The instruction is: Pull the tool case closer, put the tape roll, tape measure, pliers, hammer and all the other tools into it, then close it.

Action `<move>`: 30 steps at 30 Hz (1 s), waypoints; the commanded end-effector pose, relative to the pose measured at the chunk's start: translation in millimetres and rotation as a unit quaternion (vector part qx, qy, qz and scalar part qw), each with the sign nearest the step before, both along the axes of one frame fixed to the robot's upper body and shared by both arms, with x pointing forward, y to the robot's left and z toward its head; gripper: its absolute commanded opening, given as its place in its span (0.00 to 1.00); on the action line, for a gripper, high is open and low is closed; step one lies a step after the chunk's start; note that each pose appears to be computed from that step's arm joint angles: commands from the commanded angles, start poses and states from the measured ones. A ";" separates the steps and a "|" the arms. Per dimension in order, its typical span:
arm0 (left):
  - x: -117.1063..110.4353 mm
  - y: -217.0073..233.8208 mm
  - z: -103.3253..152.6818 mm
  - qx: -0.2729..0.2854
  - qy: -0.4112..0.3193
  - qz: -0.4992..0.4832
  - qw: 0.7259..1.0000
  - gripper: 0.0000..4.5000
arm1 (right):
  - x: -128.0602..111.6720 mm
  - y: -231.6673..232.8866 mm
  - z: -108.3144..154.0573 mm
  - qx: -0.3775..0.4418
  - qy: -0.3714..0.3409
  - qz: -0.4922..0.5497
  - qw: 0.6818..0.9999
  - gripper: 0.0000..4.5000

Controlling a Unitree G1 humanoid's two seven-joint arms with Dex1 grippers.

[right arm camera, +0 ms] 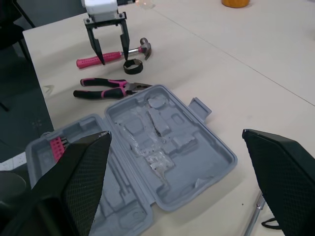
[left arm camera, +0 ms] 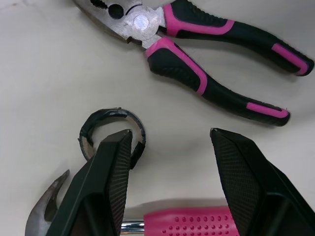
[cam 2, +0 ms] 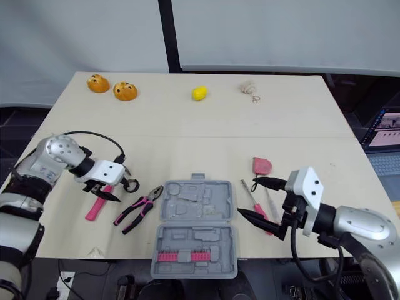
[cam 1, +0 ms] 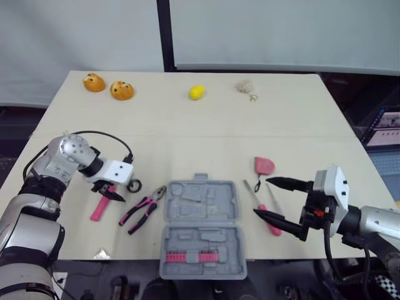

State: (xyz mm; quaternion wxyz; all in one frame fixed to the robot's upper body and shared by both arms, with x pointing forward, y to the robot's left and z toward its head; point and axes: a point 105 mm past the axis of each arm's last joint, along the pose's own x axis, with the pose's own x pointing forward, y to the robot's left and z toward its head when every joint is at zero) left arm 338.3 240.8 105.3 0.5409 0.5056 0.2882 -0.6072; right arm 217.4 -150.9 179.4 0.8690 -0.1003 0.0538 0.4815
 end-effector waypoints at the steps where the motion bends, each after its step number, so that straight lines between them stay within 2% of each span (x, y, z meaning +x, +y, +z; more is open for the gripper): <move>1: 7.0 0.8 4.1 0.015 -0.021 -0.001 1.000 0.61 | -3.4 3.5 14.1 -0.004 -0.017 -0.003 1.000 1.00; 8: 15.8 -6.1 -7.9 0.031 -0.040 -0.006 0.999 0.61 | -3.3 9.6 22.5 -0.003 -0.016 -0.001 1.000 1.00; 11: 19.9 -12.8 -11.9 0.014 -0.043 0.007 0.999 0.61 | -4.1 11.3 24.9 -0.002 -0.015 0.003 1.000 1.00; 14: 18.0 -11.5 -18.9 0.019 -0.036 0.009 0.999 0.42 | -5.6 11.8 26.6 -0.002 -0.015 0.006 1.000 1.00; 18: 19.4 -9.3 -21.8 0.017 -0.037 0.028 0.999 0.00 | -9.2 11.3 24.3 -0.003 -0.010 0.009 1.000 1.00; 21: 22.0 -10.1 -14.2 0.008 -0.042 0.032 0.999 0.00 | -14.1 11.3 20.1 -0.006 -0.005 0.013 1.000 1.00; 25: 19.2 -19.8 14.0 -0.026 -0.020 0.016 0.999 0.00 | -19.8 7.8 12.7 -0.012 0.007 0.011 1.000 1.00; 30: -2.4 -54.2 52.1 -0.064 0.038 -0.024 0.997 0.00 | -28.9 5.1 -0.4 -0.016 0.026 0.005 1.000 1.00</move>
